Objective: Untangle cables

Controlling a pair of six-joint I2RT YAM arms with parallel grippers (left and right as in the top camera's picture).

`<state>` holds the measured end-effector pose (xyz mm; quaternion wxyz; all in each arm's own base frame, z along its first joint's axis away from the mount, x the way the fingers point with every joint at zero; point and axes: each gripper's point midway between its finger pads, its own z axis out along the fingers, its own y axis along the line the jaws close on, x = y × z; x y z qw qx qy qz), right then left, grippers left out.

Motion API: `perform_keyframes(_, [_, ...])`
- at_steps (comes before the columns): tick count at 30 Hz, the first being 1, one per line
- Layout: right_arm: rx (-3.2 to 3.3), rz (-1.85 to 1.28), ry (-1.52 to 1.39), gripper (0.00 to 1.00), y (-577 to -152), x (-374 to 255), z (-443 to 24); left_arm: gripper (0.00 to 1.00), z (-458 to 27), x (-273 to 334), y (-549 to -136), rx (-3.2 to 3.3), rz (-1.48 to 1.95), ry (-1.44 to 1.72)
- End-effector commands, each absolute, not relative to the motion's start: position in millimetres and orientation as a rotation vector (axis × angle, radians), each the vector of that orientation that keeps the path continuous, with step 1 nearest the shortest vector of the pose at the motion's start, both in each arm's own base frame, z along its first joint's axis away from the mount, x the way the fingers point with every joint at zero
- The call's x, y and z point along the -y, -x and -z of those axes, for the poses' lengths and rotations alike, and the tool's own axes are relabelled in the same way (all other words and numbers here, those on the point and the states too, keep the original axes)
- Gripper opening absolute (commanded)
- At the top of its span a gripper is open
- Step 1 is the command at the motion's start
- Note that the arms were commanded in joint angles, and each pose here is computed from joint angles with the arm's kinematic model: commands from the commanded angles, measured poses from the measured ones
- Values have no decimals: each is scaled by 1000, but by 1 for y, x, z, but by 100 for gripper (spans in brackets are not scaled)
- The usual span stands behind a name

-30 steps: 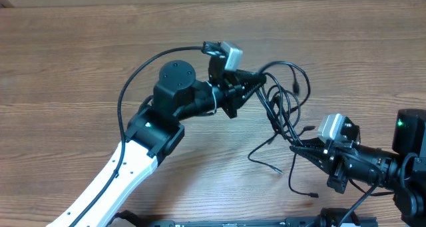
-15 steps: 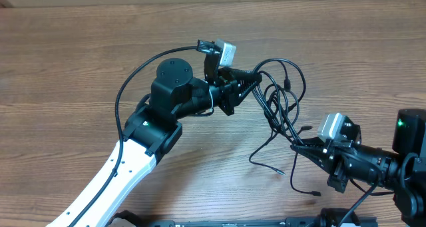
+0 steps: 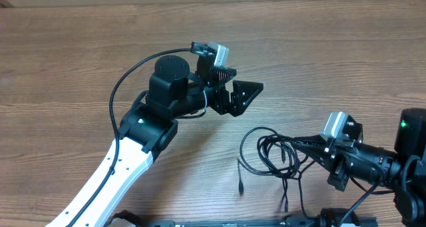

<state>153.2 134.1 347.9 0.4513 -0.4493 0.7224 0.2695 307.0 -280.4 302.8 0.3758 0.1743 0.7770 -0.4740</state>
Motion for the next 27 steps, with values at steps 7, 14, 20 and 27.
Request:
perform_keyframes(7, [-1753,-674,1111,4,-150,-137,-354,99,-307,293,-275,-1832,1234,-836])
perform_keyframes(14, [-1739,-670,1115,4,-152,-137,-356,99,-294,294,-251,-1732,1201,-1087])
perform_keyframes(20, [-1738,-670,1115,4,-152,-137,-356,98,-296,296,-234,-1646,1249,-1199])
perform_keyframes(27, [-1739,-670,1115,4,-152,-137,-356,97,-301,296,-210,-1418,1272,-1393])
